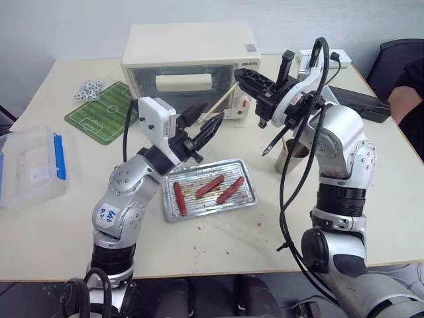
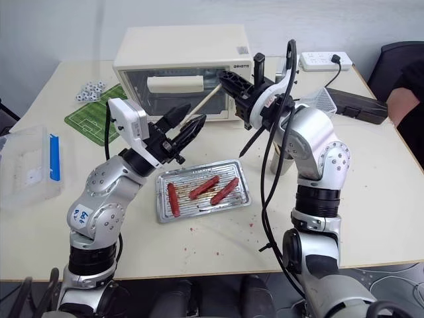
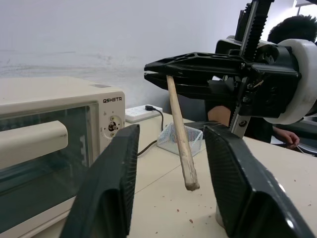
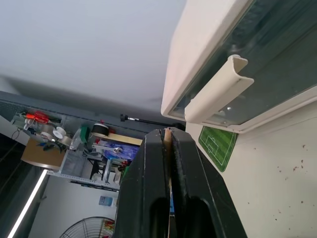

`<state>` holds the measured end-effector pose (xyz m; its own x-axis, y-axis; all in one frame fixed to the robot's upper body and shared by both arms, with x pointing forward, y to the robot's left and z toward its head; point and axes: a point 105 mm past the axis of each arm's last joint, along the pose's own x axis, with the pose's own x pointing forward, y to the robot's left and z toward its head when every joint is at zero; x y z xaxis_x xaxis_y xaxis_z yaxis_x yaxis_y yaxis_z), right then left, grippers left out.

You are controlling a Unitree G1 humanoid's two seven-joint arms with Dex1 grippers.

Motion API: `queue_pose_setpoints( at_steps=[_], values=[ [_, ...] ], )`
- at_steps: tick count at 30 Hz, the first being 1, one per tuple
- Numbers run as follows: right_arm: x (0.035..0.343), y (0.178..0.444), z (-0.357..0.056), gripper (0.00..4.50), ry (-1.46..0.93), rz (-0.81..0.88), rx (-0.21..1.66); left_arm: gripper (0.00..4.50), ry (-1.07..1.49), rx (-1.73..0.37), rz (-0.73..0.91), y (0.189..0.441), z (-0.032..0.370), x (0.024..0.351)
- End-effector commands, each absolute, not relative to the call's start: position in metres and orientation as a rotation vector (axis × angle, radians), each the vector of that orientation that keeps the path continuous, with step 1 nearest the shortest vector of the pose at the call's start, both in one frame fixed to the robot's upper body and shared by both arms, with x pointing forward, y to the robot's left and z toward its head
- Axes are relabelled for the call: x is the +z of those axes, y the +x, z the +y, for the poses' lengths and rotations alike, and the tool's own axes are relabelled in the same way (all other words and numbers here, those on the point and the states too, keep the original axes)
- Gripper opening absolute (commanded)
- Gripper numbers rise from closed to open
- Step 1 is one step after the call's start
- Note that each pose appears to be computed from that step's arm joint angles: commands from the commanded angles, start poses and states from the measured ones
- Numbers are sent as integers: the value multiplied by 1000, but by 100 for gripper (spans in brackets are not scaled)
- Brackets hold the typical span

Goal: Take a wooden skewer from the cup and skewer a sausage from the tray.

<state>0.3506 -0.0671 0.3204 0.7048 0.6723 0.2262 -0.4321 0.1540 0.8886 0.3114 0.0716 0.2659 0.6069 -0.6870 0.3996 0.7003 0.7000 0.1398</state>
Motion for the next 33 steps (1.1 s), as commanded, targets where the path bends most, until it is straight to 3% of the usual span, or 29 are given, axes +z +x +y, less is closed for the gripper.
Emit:
queue_pose_setpoints(
  at_steps=[1, 13, 18, 25, 29, 33],
  values=[
    [332, 342, -68, 0, 1165, 194, 852, 102, -17, -821, -498, 305, 68, 278],
    [332, 341, -70, 0, 1160, 187, 853, 102, -36, -831, -512, 303, 61, 282],
    [333, 339, -68, 0, 1157, 185, 858, 3, -49, -830, -513, 303, 62, 282],
    [333, 335, -64, 0, 1148, 185, 876, 3, -25, -768, -522, 311, 70, 287],
    [335, 333, -63, 99, 1150, 178, 884, 0, -9, -755, -524, 313, 76, 288],
    [341, 333, -65, 234, 1111, 161, 899, 0, -4, -740, -523, 315, 82, 289]
  ],
)
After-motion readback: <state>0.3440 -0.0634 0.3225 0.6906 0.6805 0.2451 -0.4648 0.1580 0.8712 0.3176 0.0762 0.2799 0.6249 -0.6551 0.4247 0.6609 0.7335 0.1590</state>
